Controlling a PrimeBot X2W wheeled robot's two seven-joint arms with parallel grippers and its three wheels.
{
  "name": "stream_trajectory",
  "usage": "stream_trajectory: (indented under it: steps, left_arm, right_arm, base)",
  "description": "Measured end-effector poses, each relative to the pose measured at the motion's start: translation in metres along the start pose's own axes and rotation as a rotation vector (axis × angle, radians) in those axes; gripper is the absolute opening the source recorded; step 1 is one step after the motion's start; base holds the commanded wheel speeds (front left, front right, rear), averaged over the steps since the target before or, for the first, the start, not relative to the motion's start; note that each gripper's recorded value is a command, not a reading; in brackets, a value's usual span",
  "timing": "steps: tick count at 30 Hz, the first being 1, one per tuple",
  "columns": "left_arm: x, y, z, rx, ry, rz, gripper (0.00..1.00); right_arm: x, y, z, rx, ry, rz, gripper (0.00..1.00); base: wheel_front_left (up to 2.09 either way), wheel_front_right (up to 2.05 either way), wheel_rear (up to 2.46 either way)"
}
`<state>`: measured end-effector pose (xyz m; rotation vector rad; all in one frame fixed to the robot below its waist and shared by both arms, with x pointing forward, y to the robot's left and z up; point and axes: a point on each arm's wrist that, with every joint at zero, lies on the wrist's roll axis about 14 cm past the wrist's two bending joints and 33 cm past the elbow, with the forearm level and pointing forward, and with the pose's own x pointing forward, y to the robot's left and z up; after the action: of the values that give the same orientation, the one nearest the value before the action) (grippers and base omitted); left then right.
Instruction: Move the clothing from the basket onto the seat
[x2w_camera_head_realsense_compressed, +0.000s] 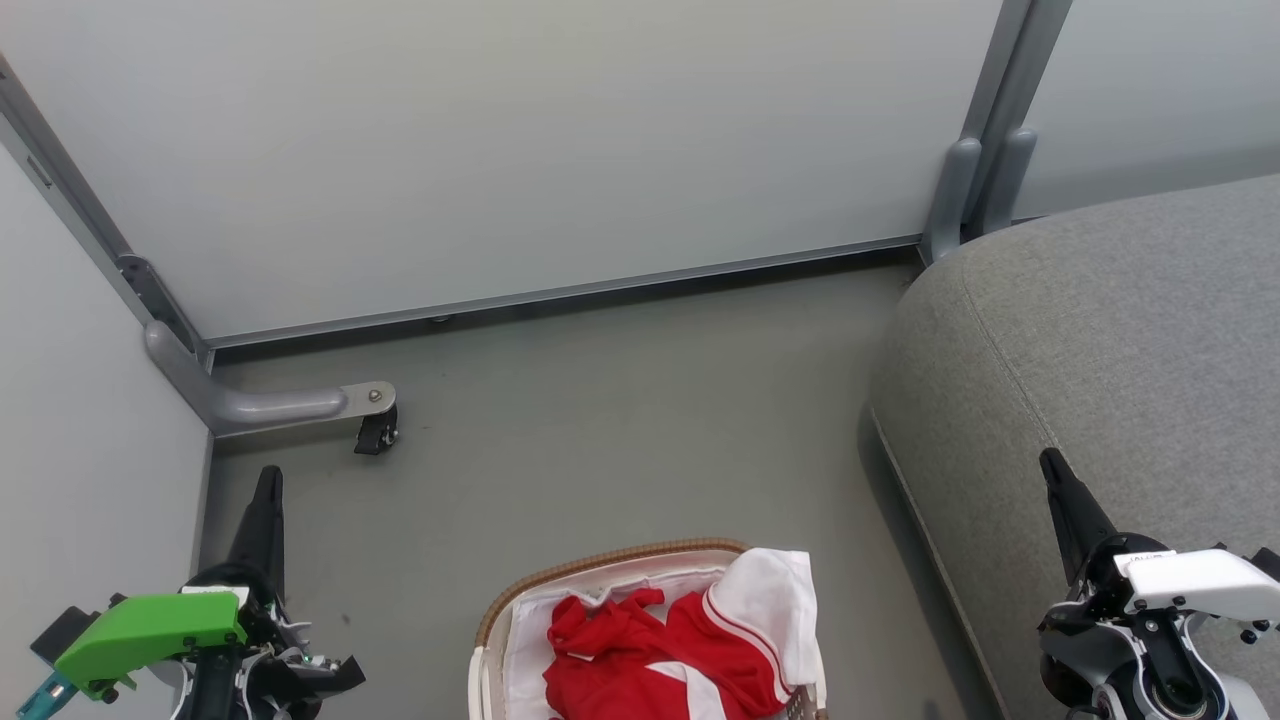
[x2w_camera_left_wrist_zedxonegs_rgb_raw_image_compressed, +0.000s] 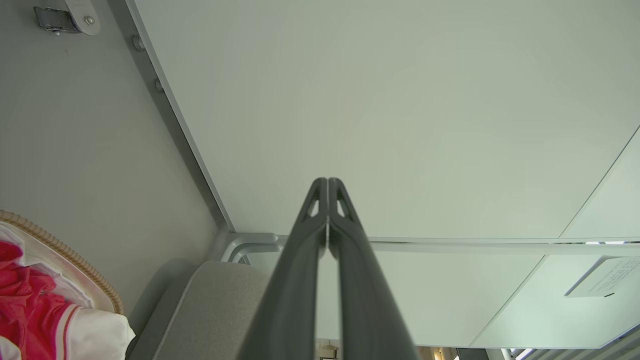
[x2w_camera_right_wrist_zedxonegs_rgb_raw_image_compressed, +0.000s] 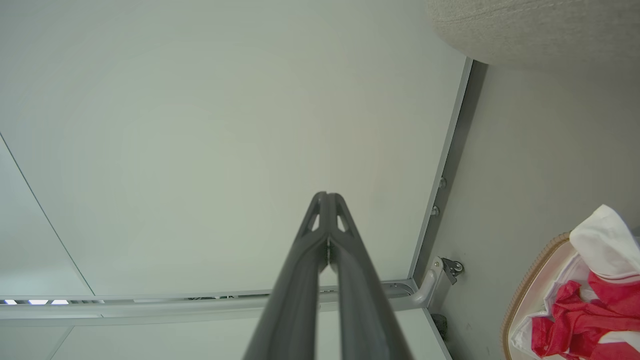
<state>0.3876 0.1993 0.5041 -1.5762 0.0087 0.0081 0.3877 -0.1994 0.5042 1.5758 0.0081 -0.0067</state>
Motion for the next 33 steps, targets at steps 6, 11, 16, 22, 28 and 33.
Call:
stream_trajectory:
  steps: [6, 11, 16, 22, 28, 33]
  left_arm:
    - [0.0, 0.0, 0.0, 0.0, 0.0, 0.0, 0.0]
    - [0.0, 0.0, 0.0, 0.0, 0.0, 0.0, 0.0]
    - [0.0, 0.0, 0.0, 0.0, 0.0, 0.0, 0.0]
    - [0.0, 0.0, 0.0001, 0.0, 0.0, 0.0, 0.0]
    - [0.0, 0.0, 0.0001, 0.0, 0.0, 0.0, 0.0]
    - [0.0, 0.0, 0.0001, 0.0, 0.0, 0.0, 0.0]
  right_arm:
    - [0.0, 0.0, 0.0, 0.0, 0.0, 0.0, 0.0]
    - [0.0, 0.0001, 0.0, 0.0, 0.0, 0.0, 0.0]
    - [0.0, 0.0001, 0.0, 0.0, 0.0, 0.0, 0.0]
    - [0.0, 0.0001, 0.0, 0.0, 0.0, 0.0, 0.0]
    - [0.0, 0.0, 0.0, 0.0, 0.0, 0.0, 0.0]
    - [0.0, 0.0, 0.0, 0.0, 0.0, 0.0, 0.0]
  base:
    - [0.0, 0.0, 0.0]
    - [0.0, 0.0, 0.0]
    - [0.0, 0.0, 0.0]
    - [0.0, 0.0, 0.0]
    - [0.0, 0.0, 0.0]
    - [0.0, 0.0, 0.0]
